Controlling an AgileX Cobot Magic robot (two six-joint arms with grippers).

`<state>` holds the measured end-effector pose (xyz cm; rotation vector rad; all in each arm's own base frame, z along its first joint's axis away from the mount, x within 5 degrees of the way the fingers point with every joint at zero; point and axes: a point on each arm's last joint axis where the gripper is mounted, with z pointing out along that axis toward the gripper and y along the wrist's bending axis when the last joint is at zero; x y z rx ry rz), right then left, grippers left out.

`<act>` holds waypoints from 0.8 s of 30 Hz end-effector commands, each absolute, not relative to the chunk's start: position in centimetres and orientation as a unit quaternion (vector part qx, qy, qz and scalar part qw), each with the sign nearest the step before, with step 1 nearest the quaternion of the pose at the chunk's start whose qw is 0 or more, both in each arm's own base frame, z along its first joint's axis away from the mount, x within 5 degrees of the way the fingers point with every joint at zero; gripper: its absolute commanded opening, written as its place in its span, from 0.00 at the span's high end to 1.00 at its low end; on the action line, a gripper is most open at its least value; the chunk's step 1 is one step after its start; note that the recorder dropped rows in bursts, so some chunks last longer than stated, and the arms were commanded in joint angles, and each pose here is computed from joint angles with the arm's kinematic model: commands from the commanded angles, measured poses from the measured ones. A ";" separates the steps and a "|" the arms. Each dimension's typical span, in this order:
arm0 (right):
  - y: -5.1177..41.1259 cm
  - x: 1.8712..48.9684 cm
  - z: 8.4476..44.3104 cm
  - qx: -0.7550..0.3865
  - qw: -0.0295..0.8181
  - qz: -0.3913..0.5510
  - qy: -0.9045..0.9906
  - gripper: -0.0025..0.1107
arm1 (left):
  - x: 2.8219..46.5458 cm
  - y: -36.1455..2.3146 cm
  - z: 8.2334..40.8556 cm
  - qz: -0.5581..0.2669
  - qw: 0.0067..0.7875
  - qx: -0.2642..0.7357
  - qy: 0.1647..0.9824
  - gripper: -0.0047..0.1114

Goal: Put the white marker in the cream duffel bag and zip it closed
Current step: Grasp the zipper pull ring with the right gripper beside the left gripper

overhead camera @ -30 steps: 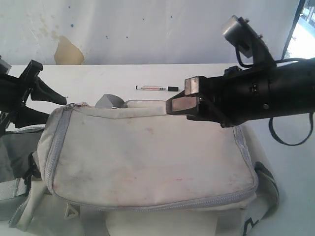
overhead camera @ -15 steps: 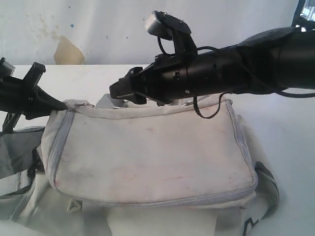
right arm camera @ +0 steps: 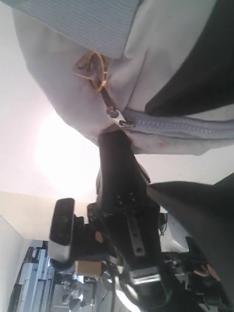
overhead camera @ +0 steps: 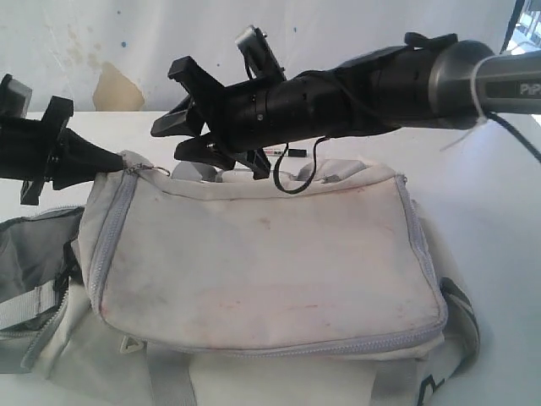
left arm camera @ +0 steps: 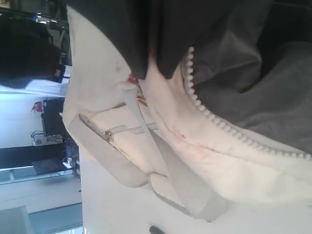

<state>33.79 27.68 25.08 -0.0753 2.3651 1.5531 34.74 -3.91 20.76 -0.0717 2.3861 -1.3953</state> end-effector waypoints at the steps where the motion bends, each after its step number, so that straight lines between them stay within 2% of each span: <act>1: 28.8 34.9 24.3 0.009 0.118 0.557 0.822 0.60 | 34.8 -4.0 21.4 -0.504 0.219 0.019 0.835 0.96; 24: 31.0 36.5 20.1 0.089 0.098 0.547 0.827 0.60 | 35.0 -4.4 22.4 -0.548 0.240 0.021 0.801 0.96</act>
